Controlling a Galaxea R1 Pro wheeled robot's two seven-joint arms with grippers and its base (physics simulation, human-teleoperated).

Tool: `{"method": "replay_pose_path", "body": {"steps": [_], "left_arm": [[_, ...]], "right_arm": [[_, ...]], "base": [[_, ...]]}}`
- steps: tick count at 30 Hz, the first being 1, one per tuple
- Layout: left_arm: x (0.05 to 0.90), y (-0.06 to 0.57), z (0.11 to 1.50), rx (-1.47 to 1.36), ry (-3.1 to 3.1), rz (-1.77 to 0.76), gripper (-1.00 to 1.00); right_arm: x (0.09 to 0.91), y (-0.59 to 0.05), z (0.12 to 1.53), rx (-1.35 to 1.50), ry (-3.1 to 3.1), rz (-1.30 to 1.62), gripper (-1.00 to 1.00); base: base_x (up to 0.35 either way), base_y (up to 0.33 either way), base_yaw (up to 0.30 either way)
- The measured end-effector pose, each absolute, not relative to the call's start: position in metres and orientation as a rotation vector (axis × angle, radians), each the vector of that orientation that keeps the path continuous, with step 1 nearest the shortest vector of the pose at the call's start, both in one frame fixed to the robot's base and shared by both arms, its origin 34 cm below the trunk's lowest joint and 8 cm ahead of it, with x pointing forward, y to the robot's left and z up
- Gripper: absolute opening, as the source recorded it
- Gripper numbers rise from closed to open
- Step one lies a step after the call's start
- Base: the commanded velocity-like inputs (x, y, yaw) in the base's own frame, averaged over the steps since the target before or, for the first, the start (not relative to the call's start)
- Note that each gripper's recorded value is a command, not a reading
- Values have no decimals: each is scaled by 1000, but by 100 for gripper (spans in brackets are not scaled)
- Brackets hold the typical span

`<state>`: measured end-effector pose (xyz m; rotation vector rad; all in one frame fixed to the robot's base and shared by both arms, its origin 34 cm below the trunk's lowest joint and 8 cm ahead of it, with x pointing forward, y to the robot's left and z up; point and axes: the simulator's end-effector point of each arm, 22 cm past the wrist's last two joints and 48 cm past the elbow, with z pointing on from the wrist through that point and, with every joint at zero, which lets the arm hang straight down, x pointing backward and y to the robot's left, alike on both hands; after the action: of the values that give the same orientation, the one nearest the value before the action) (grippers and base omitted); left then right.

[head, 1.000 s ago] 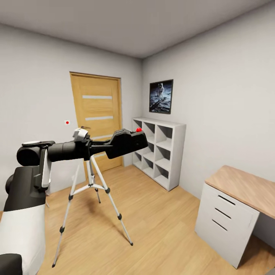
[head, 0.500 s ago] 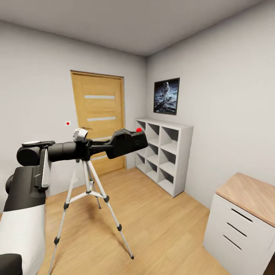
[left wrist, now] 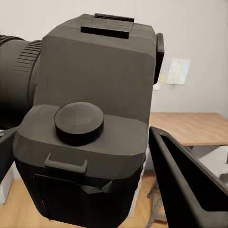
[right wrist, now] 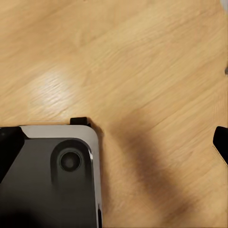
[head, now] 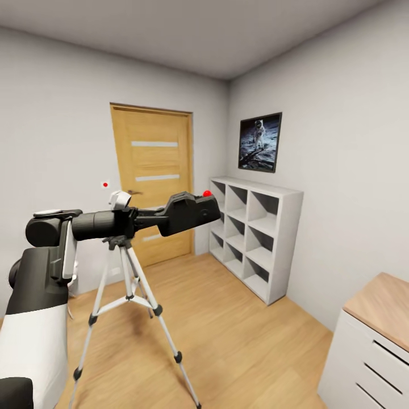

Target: Attach the digital camera to the camera tripod in the bedroom.

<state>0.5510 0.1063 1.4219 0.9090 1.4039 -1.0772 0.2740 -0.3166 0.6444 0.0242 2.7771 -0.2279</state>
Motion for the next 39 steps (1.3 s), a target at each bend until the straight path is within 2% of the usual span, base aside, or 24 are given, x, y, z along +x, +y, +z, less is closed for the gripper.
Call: {"method": "replay_pose_path", "body": {"steps": [14,30,39], "left_arm": [[552,106,1421,909,1405,-1080,-100],[552,106,1420,908,1406,-1081,-100],[552,106,1420,908,1406,-1081,-100]], "right_arm": [[273,-317,644,24,2780,-228,100],[273,-317,644,24,2780,-228,100],[273,-317,644,24,2780,-228,100]], "base": [[309,-186,126],[289,-210,25],[284,-212,221]]}}
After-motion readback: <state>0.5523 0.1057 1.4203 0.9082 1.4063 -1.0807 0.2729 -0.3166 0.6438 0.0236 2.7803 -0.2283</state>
